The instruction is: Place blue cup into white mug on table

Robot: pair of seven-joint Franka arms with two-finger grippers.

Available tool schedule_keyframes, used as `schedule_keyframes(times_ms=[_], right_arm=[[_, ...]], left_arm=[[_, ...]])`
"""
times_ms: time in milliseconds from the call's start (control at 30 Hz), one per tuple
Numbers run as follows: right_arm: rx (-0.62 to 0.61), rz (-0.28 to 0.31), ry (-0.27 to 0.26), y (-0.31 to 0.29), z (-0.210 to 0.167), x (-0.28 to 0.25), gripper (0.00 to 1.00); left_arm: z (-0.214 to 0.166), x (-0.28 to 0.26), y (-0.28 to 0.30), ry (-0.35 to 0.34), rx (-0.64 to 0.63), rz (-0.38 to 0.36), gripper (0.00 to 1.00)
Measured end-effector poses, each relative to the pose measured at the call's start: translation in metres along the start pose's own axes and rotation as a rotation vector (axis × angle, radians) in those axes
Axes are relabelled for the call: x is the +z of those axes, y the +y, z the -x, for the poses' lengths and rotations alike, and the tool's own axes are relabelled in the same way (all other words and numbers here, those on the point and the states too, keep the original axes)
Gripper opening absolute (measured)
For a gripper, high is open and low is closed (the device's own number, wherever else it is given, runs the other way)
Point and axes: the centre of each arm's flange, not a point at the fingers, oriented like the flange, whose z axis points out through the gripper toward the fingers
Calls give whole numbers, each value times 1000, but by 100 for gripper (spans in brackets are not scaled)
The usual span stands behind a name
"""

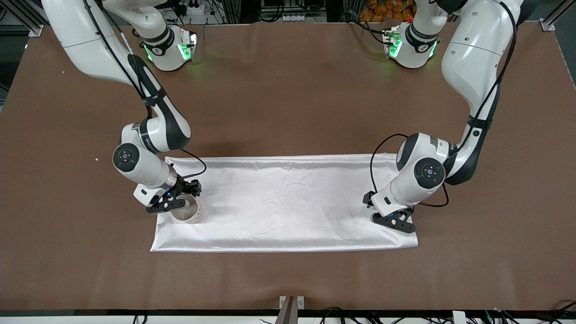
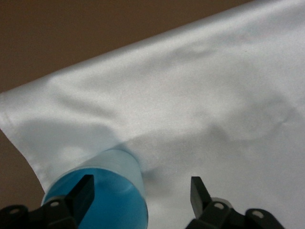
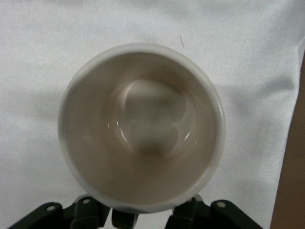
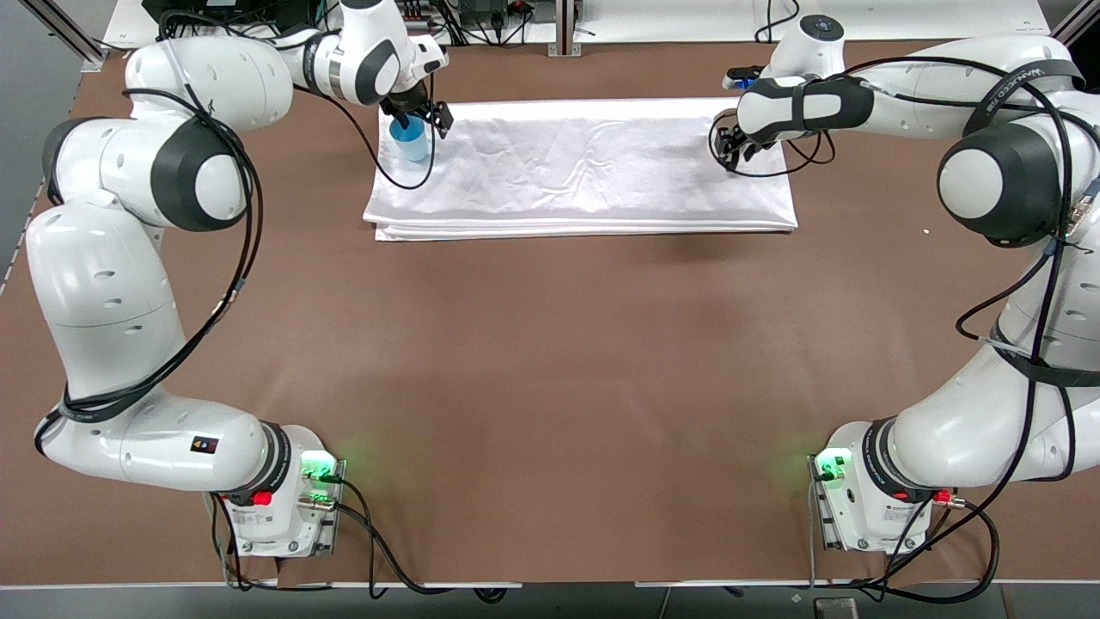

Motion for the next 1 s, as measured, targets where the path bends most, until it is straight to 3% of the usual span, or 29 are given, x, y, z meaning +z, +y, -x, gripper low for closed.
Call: schedule_keyframes(times_ms=[100, 333, 567, 800, 1000], right_arm=[[2, 0, 1, 0, 0, 0, 40], [2, 0, 1, 0, -1, 0, 9], [-2, 0, 0, -2, -1, -1, 10], [14, -2, -9, -20, 4, -10, 10], [62, -3, -41, -76, 21, -35, 10]], left_arm=[[0, 1, -1, -1, 2, -1, 74], [0, 2, -4, -2, 0, -3, 44], [0, 2, -7, -2, -2, -5, 7], [0, 1, -7, 0, 3, -10, 4], [-1, 0, -7, 2, 3, -11, 4]])
